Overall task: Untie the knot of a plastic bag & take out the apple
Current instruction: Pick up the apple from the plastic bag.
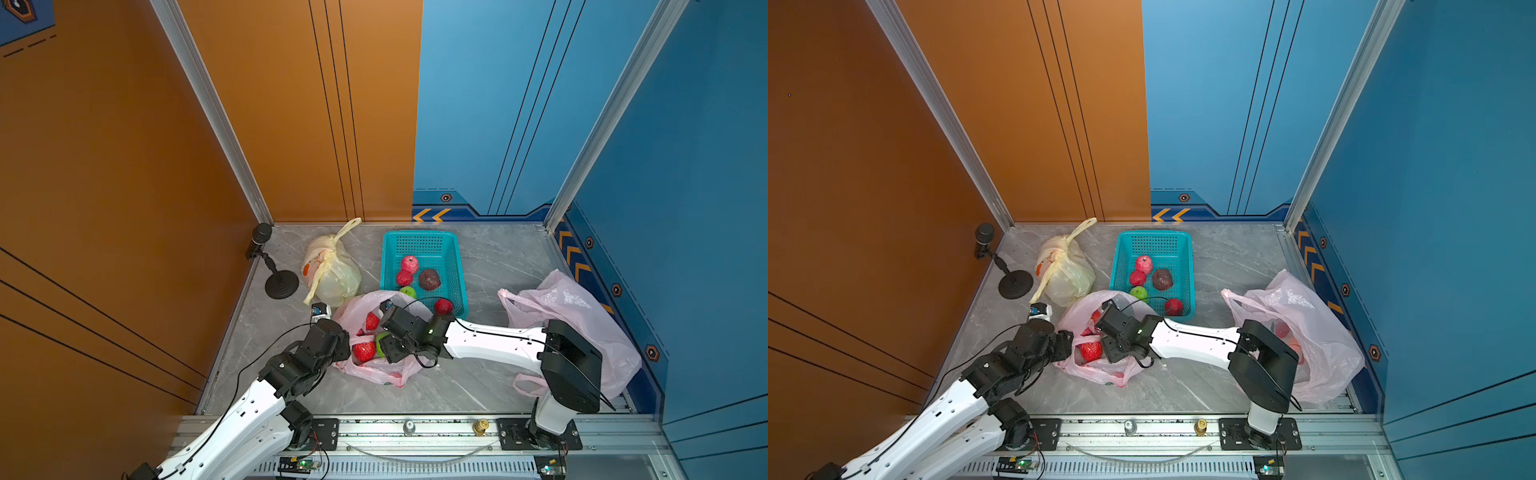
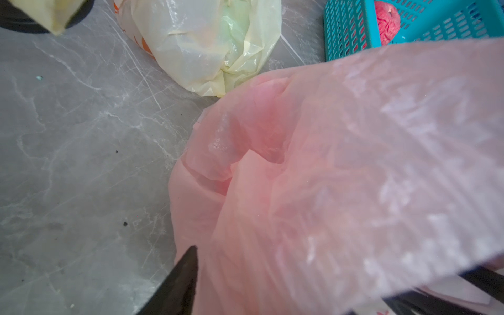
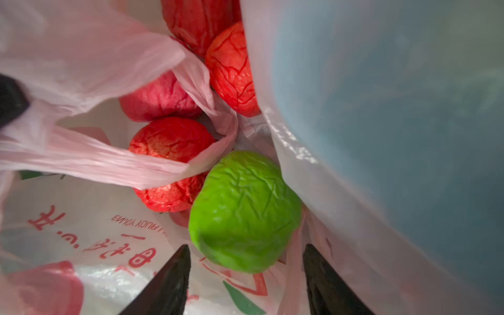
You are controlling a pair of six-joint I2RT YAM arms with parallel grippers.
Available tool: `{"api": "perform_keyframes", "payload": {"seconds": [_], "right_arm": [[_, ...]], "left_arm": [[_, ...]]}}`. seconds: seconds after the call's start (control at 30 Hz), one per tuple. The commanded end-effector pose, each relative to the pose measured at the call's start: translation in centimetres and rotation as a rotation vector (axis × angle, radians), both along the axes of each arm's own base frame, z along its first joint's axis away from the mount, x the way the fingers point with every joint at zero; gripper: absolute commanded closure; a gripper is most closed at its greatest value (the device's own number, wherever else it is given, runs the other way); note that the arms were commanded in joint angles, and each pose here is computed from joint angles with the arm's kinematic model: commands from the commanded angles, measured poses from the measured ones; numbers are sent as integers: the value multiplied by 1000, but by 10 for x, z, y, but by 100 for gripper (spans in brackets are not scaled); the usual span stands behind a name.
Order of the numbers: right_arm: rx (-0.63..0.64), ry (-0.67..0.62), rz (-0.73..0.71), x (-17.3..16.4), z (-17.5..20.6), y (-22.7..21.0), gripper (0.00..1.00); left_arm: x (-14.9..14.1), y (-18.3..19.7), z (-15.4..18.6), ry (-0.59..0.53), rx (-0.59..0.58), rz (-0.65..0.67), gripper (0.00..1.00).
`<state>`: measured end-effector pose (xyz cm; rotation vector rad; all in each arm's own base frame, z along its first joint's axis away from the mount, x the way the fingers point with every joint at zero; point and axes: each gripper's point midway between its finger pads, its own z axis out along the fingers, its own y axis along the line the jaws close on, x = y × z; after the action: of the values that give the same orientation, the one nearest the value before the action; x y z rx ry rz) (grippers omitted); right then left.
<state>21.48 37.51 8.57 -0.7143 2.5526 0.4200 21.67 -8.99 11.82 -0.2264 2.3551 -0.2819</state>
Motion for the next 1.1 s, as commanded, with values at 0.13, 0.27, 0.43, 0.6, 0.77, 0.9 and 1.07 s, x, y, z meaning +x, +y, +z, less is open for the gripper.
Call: {"api": "perform_keyframes", "payload": {"seconds": [0.13,0.27,0.43,0.6,0.77,0.9,1.07], "right_arm": [[23,-12,-48,14,4,8,28],[67,5,-34,12,6,18,25],[53,13,-46,15,-1,17,24],[20,44,-55,17,-18,18,25],[21,50,-40,16,-18,21,42],[98,10,11,11,17,24,60],[290,-25,152,-6,93,29,65]], "left_arm": [[-7,4,-8,26,15,3,54],[-7,4,-8,27,18,6,54],[-5,4,-6,24,20,7,54],[-4,3,-3,15,16,2,54],[-3,3,0,5,20,2,54],[-1,4,4,-5,35,1,53],[4,5,8,-8,59,4,53]]}}
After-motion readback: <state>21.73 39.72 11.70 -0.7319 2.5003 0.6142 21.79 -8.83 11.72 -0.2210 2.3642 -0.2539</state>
